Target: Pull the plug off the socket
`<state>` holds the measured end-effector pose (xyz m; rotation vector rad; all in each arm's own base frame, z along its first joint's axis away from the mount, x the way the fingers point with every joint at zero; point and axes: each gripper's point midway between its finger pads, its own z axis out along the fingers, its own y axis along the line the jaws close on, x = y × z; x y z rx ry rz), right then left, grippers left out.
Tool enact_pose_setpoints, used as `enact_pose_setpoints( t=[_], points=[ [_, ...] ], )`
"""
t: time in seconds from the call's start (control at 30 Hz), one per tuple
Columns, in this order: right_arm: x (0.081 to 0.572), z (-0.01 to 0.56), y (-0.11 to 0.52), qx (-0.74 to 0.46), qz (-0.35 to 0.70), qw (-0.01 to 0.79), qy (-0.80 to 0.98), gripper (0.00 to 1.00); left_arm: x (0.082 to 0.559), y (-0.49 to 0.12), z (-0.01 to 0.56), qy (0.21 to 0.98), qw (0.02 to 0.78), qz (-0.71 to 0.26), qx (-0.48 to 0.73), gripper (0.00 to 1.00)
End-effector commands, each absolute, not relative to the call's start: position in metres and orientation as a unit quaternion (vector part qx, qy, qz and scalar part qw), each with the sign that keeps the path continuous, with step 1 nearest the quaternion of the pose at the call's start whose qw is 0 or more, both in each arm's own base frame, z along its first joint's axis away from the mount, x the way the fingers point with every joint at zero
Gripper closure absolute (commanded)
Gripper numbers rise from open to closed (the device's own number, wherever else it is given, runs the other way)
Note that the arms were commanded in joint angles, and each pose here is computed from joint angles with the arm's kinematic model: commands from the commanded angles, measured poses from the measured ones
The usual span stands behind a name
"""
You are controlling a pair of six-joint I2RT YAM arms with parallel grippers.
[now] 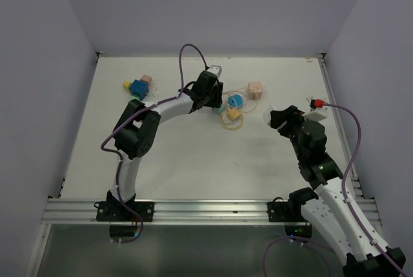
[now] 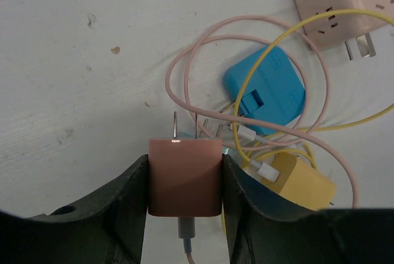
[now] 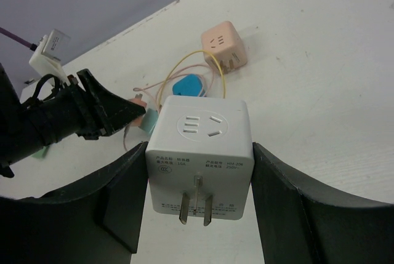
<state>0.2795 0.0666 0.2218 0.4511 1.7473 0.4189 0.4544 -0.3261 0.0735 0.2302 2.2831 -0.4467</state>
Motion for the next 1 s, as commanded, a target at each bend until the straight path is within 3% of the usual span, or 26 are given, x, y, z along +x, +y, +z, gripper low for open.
enact_pose_setpoints(
  t=[0.0,0.03,0.13,0.2,0.4,0.63,0.97],
  points=[
    [0.287,0.226,0.057,0.195,0.151,0.616,0.749,1.00,0.465,-0.358,0.108,0.866,0.437,-0.216,0.112,0.52],
    [0.289,0.223,0.057,0.194,0.144,0.613,0.752,1.00,0.465,-0.359,0.112,0.865,0.439,-0.218,0.112,0.39],
    [0.296,0.219,0.054,0.196,0.127,0.609,0.758,1.00,0.462,-0.355,0.126,0.861,0.446,-0.218,0.109,0.18],
    [0.306,0.214,0.053,0.195,0.107,0.602,0.767,1.00,0.459,-0.349,0.134,0.861,0.450,-0.211,0.106,0.11],
    [0.339,0.205,0.041,0.205,0.044,0.605,0.768,1.00,0.437,-0.311,0.178,0.863,0.457,-0.195,0.088,0.03],
    [0.391,0.194,0.035,0.184,-0.016,0.617,0.765,1.00,0.391,-0.216,0.227,0.864,0.482,-0.136,0.041,0.00],
    [0.486,0.181,0.027,0.144,-0.073,0.624,0.765,1.00,0.305,-0.081,0.235,0.811,0.584,-0.006,-0.015,0.00]
  ],
)
